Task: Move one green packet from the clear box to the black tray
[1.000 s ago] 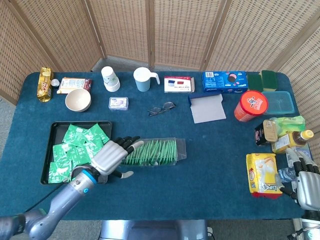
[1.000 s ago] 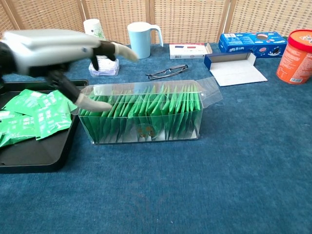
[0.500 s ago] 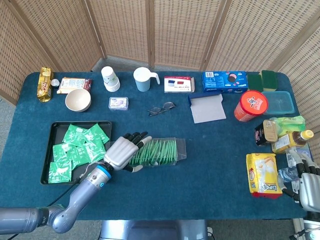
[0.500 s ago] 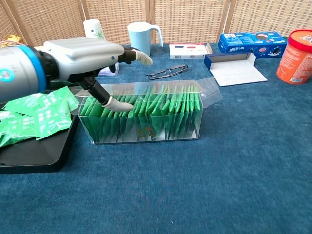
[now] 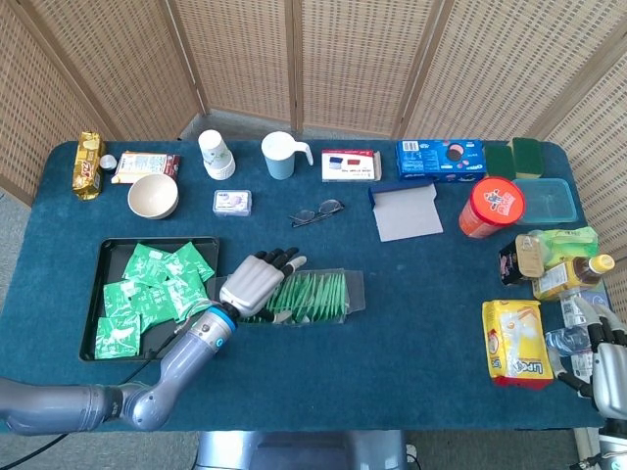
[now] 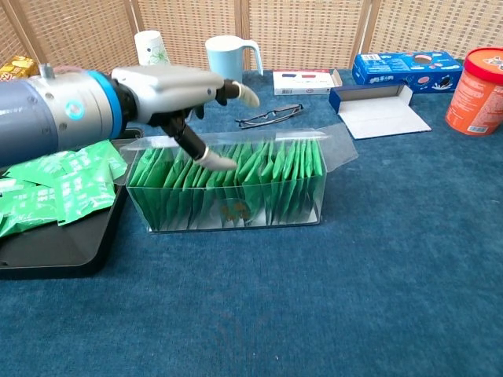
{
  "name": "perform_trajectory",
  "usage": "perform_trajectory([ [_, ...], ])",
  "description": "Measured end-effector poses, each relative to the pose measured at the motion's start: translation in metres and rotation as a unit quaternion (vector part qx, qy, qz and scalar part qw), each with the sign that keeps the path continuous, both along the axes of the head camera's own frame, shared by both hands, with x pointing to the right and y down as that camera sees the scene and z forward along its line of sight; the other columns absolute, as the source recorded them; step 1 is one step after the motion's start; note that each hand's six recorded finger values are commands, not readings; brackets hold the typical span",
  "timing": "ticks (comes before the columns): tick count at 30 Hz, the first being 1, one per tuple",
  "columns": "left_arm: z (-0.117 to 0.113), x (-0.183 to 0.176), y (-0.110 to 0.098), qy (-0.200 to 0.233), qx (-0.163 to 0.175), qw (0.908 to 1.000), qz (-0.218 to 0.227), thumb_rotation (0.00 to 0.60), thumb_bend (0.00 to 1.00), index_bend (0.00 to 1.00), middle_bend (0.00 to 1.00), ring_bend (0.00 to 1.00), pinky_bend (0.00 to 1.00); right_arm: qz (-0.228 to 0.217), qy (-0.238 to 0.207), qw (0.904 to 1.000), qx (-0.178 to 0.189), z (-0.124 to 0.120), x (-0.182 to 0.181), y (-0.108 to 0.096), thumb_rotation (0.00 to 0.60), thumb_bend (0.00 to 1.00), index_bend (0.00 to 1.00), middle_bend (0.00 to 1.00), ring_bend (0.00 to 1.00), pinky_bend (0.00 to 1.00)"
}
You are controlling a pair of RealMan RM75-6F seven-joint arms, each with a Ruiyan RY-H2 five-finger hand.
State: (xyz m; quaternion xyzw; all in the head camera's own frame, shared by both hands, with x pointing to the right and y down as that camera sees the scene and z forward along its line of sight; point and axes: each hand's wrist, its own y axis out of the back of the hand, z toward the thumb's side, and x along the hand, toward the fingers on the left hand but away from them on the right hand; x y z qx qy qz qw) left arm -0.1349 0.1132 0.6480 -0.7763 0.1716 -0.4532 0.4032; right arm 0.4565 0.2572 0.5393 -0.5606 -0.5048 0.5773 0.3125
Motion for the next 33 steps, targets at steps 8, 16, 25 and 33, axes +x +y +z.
perform_trajectory([
  [8,-0.016,0.0,-0.034,0.04,-0.019,0.9981,-0.042,0.396,0.2,0.11,0.07,0.13,0.23,0.001,-0.002,1.0,-0.004,0.003,-0.002,0.001,0.509,0.39,0.12,0.19,0.12,0.19],
  [16,-0.021,-0.004,-0.055,0.056,-0.043,0.9953,-0.067,0.367,0.2,0.17,0.08,0.13,0.23,0.003,0.001,1.0,-0.004,0.003,-0.002,0.002,0.509,0.39,0.12,0.19,0.12,0.19],
  [25,-0.005,-0.012,-0.067,0.055,-0.093,0.9897,-0.094,0.231,0.23,0.31,0.11,0.15,0.23,0.004,0.003,1.0,-0.007,0.004,-0.002,0.002,0.51,0.39,0.12,0.19,0.12,0.19],
  [33,0.011,-0.015,-0.081,0.052,-0.128,0.9831,-0.119,0.134,0.24,0.43,0.14,0.15,0.23,0.007,0.005,0.9999,-0.007,0.003,-0.001,0.003,0.509,0.39,0.11,0.19,0.12,0.19],
])
